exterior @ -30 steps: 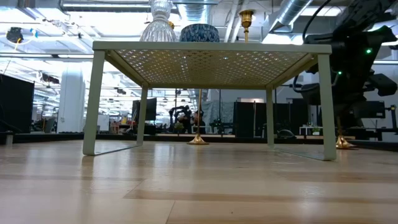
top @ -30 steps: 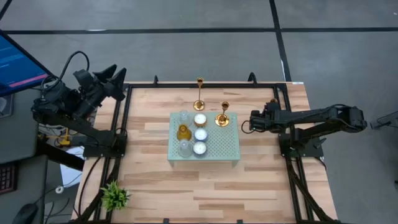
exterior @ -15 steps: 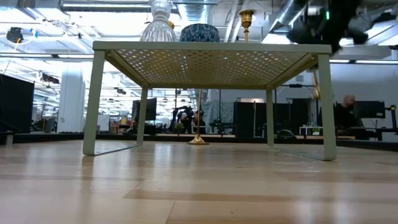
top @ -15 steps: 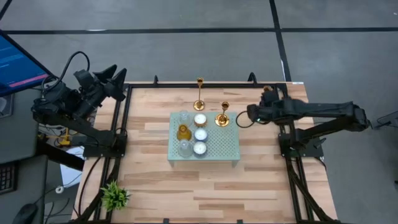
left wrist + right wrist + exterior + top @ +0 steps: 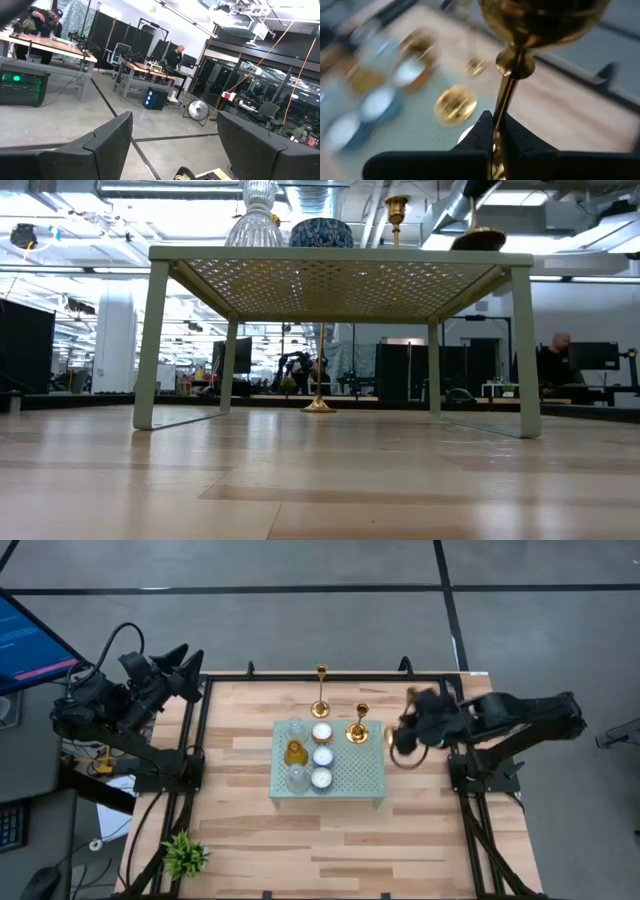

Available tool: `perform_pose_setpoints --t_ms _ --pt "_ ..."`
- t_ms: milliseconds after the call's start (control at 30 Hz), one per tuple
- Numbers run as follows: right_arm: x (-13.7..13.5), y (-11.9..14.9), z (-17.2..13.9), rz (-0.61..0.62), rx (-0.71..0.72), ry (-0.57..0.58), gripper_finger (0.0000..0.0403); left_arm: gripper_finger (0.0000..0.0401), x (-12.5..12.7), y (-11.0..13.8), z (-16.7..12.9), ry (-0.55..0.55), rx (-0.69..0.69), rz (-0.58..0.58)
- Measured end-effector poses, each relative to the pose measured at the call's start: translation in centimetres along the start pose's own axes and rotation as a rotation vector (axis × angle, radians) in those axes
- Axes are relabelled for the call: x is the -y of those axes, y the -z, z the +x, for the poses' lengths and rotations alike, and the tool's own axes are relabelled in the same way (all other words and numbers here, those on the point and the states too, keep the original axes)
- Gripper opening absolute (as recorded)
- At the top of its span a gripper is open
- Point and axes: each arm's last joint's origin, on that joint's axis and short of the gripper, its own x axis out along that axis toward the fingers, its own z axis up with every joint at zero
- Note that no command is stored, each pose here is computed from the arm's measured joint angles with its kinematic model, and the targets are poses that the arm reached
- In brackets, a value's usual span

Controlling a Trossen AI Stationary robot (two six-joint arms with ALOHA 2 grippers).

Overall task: Pick & Place candle stick holders
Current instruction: Align the right gold candle holder with the other blue scented candle on the shelf

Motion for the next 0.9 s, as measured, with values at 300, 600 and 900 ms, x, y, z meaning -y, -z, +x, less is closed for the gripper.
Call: perform_pose_setpoints --t_ms 300,600,900 --pt "-7.0 2.8 2.8 -0.280 -0.009 -0.062 0.0000 0.0289 0.0 0.0 0.0 0.000 0.000 -0.002" --pt "-9.1 2.0 5.1 -0.341 0.041 -0.091 0.0000 0.0289 0.1 0.0 0.0 0.027 0.001 -0.003" --pt "-9.4 3.2 7.3 -0.353 0.012 -0.136 0.0000 0.0289 0.1 0.0 0.0 0.043 0.000 0.000"
